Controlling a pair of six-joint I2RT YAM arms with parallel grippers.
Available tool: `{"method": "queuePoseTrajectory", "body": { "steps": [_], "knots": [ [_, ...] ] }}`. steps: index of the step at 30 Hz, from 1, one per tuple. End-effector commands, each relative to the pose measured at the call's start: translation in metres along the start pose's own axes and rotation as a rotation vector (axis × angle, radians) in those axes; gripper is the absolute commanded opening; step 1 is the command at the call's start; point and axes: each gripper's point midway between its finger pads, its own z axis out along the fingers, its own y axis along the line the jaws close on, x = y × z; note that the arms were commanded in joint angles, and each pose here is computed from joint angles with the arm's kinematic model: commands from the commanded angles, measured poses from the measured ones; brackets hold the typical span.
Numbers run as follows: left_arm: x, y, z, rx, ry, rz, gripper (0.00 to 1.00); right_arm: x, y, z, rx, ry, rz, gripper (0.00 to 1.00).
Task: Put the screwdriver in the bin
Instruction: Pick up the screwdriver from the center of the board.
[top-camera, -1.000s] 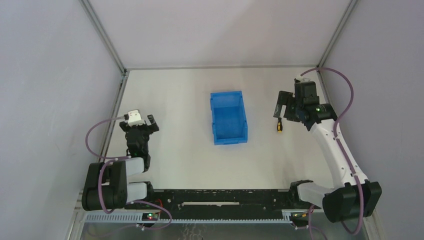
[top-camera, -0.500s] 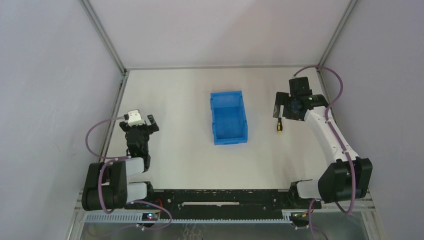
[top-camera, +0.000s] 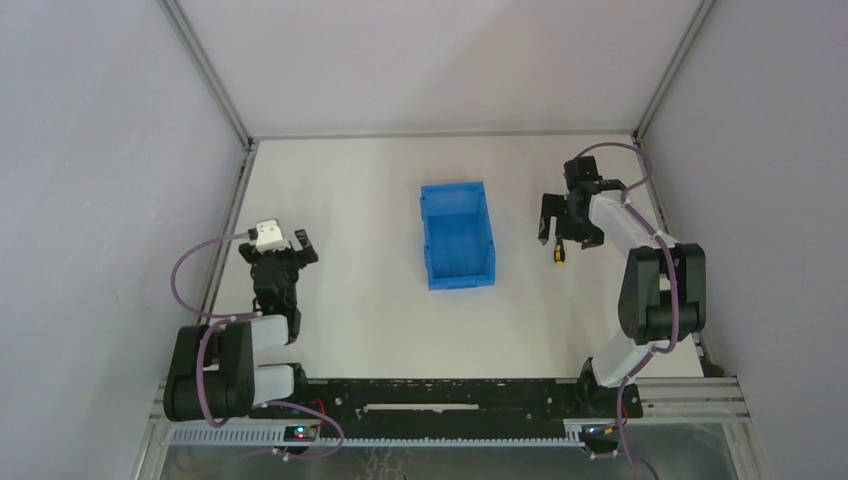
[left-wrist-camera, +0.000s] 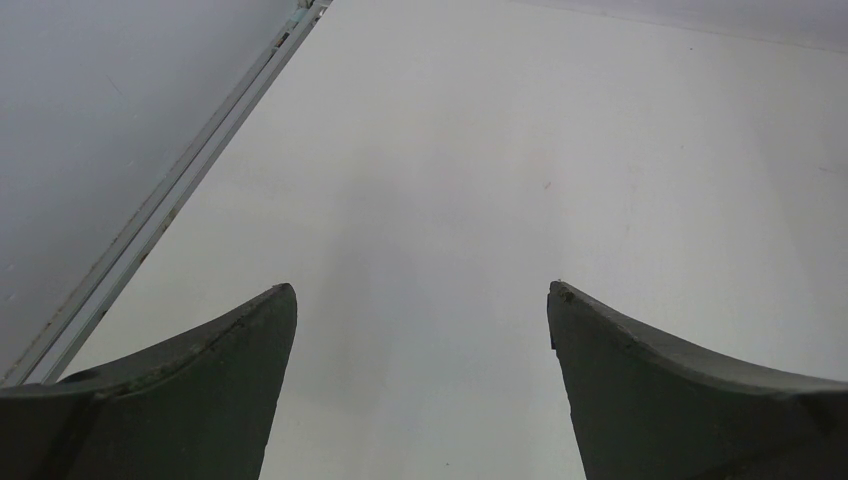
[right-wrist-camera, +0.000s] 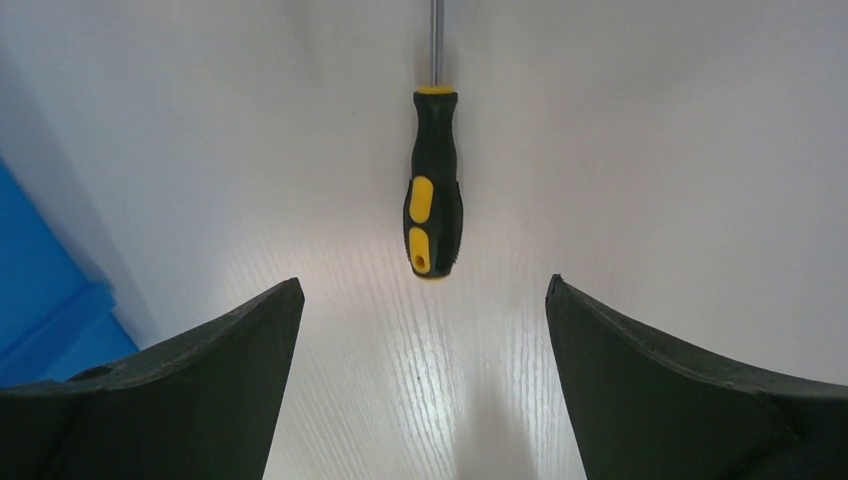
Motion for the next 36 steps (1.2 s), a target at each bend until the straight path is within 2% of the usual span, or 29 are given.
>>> {"method": "queuePoseTrajectory", "body": {
  "steps": [1,16,22,27,30,36],
  "knots": [
    [-0.026,-0.002,0.007,-0.001,-0.077,0.003,1.00,-0.018,0.003,0.015,-0.026,-0.027,-0.002,0.99],
    [-0.026,-0.002,0.007,-0.001,-0.077,0.003,1.00,0.007,-0.006,0.064,-0.005,0.102,0.022,0.89],
    [-0.026,-0.002,0.007,0.000,-0.077,0.004,1.00,0.015,-0.009,0.073,-0.006,0.125,0.032,0.71],
    [-0.026,-0.002,0.007,-0.001,-0.077,0.002,1.00,0.020,-0.016,0.076,0.029,0.129,0.030,0.63],
    [-0.026,-0.002,0.007,-0.001,-0.078,0.002,1.00,0.022,-0.018,0.078,0.038,0.131,0.028,0.45],
    [-0.026,-0.002,0.007,0.000,-0.078,0.003,1.00,0.022,-0.019,0.077,0.045,0.131,0.024,0.24]
  ]
}}
